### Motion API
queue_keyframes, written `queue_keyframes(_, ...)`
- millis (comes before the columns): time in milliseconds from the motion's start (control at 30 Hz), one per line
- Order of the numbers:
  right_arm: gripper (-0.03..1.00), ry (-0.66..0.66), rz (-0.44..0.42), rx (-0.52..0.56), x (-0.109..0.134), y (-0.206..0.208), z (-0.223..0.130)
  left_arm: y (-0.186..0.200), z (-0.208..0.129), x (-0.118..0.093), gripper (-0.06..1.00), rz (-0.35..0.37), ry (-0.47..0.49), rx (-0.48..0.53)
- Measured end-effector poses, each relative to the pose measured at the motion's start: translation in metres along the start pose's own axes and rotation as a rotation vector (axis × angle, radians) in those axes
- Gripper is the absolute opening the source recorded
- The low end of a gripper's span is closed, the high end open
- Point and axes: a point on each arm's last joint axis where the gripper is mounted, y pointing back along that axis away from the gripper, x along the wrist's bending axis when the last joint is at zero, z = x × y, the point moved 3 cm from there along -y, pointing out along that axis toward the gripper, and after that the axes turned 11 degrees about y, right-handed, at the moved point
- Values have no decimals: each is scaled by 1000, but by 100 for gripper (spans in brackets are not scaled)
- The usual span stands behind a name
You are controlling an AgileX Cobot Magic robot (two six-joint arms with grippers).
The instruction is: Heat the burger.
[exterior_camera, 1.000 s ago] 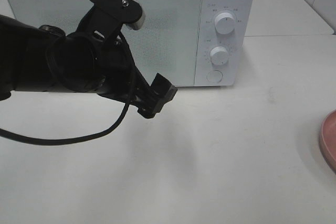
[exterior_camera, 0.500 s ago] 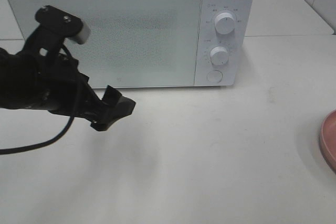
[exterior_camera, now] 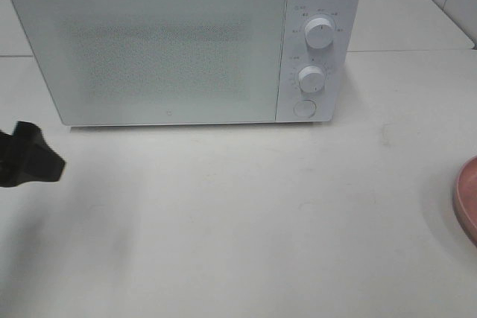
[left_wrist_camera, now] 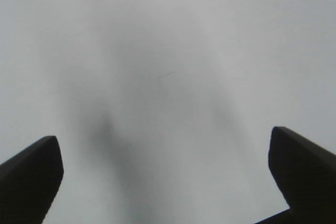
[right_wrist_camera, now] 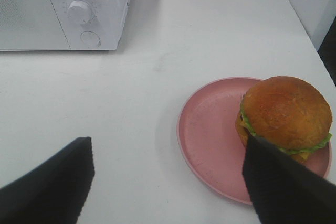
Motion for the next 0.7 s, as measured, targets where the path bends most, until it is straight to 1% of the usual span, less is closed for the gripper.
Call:
queue_keyframes(67, 76, 0, 0, 0, 0, 0, 0, 11, -2, 9, 99, 38, 55, -3)
queue_keyframes(100, 76, 0, 0, 0, 0, 0, 0, 24, -6, 16, 99, 62, 84, -18)
queue_keyframes(133, 76, 0, 0, 0, 0, 0, 0, 24, -6, 16, 99, 62, 84, -18)
queue_keyframes(200, 76, 0, 0, 0, 0, 0, 0, 44, -13, 18, 99, 74, 97, -34)
queue_keyframes(233, 76, 0, 0, 0, 0, 0, 0, 44, -13, 18, 99, 74, 97, -34)
queue_keyframes(267, 76, 0, 0, 0, 0, 0, 0, 57, -20, 18, 99, 76, 91, -42)
queue_keyframes(300, 76, 0, 0, 0, 0, 0, 0, 57, -20, 18, 99, 76, 91, -42)
queue_keyframes(367, 76, 0, 0, 0, 0, 0, 0, 77, -32, 17, 99, 82, 69, -60)
queue_keyframes(400, 76, 0, 0, 0, 0, 0, 0, 77, -32, 17, 99, 82, 69, -60)
queue_keyframes(467, 76, 0, 0, 0, 0, 0, 0, 97, -45, 16, 99, 89, 46, -101)
queue_keyframes(533, 76, 0, 0, 0, 0, 0, 0, 102, -49, 16, 99, 89, 41, -111)
queue_keyframes(567, 76, 0, 0, 0, 0, 0, 0, 113, -57, 15, 99, 86, 34, -138)
queue_keyframes(600, 76, 0, 0, 0, 0, 0, 0, 113, -57, 15, 99, 86, 34, -138)
queue_keyframes(633, 76, 0, 0, 0, 0, 0, 0, 123, -66, 14, 99, 83, 16, -173)
queue_keyframes(700, 76, 0, 0, 0, 0, 0, 0, 127, -70, 14, 99, 81, 7, -190)
